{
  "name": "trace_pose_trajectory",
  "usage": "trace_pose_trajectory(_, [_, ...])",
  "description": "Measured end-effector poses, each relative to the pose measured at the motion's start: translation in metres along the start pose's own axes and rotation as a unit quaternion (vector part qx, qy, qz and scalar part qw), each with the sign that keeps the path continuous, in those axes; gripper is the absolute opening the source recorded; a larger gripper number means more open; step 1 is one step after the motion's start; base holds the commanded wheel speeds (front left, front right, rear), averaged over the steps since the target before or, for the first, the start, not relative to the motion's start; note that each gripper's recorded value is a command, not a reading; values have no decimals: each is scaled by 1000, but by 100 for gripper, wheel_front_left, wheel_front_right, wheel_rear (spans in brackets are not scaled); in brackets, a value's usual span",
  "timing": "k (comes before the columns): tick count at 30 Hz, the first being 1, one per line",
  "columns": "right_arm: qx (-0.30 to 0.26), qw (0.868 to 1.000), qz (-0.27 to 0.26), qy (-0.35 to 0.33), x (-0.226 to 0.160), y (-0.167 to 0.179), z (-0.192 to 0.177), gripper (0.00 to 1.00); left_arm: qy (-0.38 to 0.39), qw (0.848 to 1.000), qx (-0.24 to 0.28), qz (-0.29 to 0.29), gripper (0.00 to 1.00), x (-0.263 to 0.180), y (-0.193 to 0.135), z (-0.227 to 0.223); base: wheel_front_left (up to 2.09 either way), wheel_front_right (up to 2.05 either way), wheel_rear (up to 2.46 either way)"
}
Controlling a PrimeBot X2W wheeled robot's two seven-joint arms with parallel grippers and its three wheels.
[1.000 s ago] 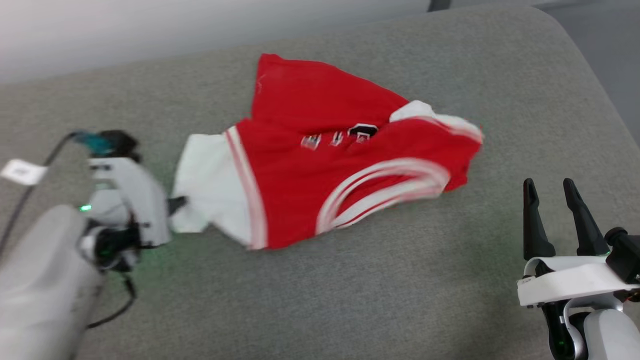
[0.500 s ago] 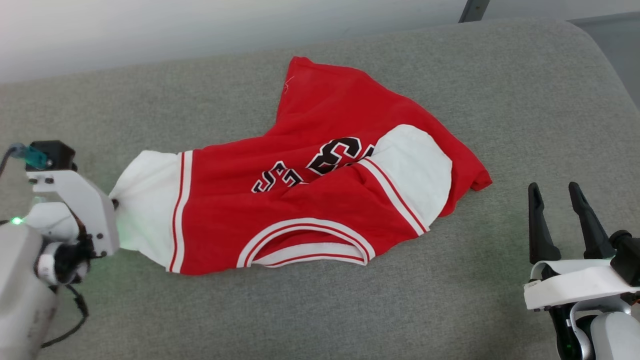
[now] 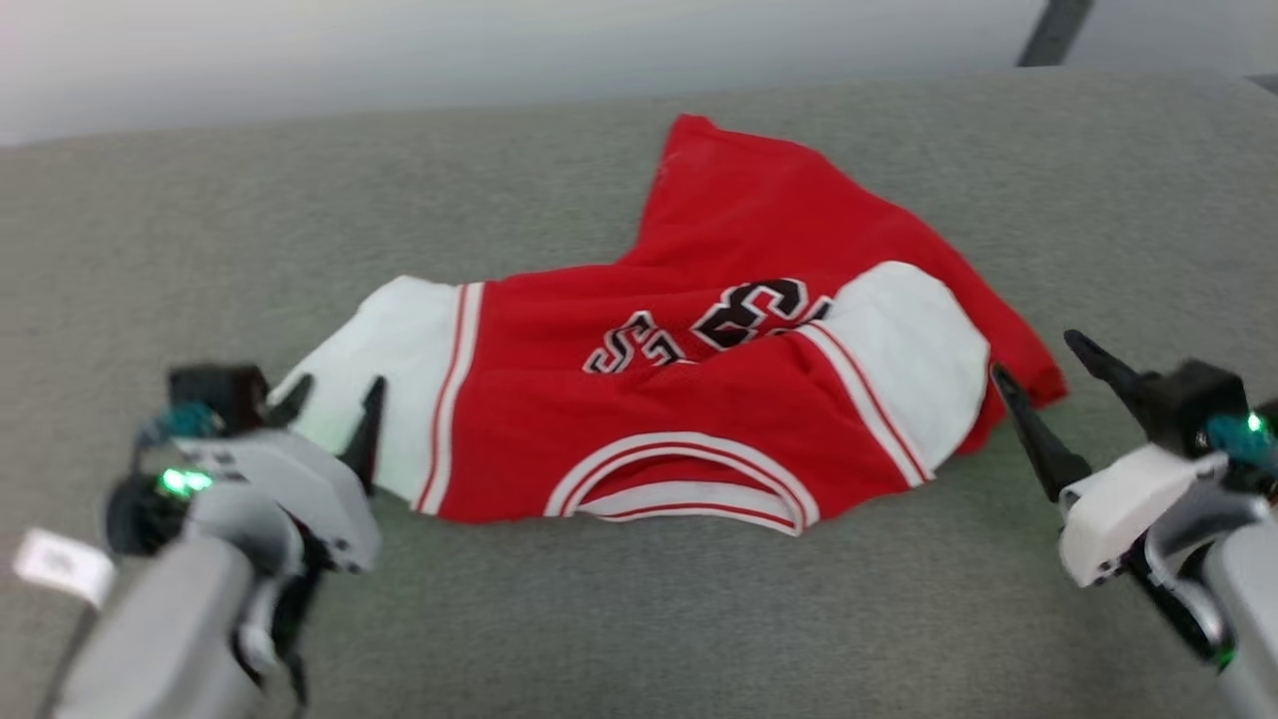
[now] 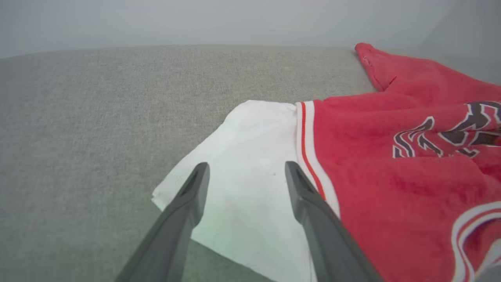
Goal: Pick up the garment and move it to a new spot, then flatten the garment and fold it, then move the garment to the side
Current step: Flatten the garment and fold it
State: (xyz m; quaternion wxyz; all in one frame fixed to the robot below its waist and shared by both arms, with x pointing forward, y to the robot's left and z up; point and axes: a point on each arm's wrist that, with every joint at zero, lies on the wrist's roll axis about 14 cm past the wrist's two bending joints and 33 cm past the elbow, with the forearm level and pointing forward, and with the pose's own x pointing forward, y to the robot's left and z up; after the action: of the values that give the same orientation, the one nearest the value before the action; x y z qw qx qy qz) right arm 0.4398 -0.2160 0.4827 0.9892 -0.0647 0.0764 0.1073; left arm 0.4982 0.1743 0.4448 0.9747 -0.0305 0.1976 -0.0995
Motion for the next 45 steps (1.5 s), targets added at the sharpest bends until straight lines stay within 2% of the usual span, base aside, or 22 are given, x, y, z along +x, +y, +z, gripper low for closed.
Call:
trace_pose_trajectory(4, [-42, 994, 70, 72, 20, 15, -2, 100, -53, 998, -30, 10, 100, -21, -8, -9, 0, 0, 0])
trace_pose_trajectory(9, [-93, 971, 160, 150, 41, 42, 0, 100, -90, 992, -56, 72, 100, -54, 7, -30, 0, 0, 0])
trace_pose_trajectory(12, [-107, 964, 169, 176, 58, 35, 11, 100, -97, 989, -63, 97, 100, -69, 11, -39, 0, 0, 0])
trace_pose_trajectory(16, [-126, 951, 165, 230, 74, 21, 2, 100, -105, 985, -75, 114, 100, -82, 12, -43, 0, 0, 0])
trace_pose_trajectory(25, [-130, 917, 224, 304, 86, 49, -33, 100, -123, 977, -82, 152, 100, -93, 31, -41, 0, 0, 0])
trace_pose_trajectory(26, [-128, 916, 228, 304, 88, 51, -34, 83, -121, 977, -83, 154, 100, -93, 33, -43, 0, 0, 0])
trace_pose_trajectory(27, [-128, 915, 233, 303, 89, 53, -35, 59, -120, 977, -84, 156, 100, -93, 33, -44, 0, 0, 0])
trace_pose_trajectory(28, [-128, 915, 237, 301, 90, 56, -36, 30, -119, 976, -85, 159, 100, -93, 35, -45, 0, 0, 0])
trace_pose_trajectory(30, [-124, 913, 245, 301, 89, 60, -37, 0, -120, 976, -83, 161, 100, -93, 36, -46, 0, 0, 0])
trace_pose_trajectory(39, [-120, 935, 218, 254, 79, 33, -19, 0, -123, 979, -77, 145, 100, -88, 29, -43, 0, 0, 0])
trace_pose_trajectory(45, [-107, 950, 155, 249, 55, -22, -15, 0, -127, 982, -74, 122, 100, -80, 16, -39, 0, 0, 0])
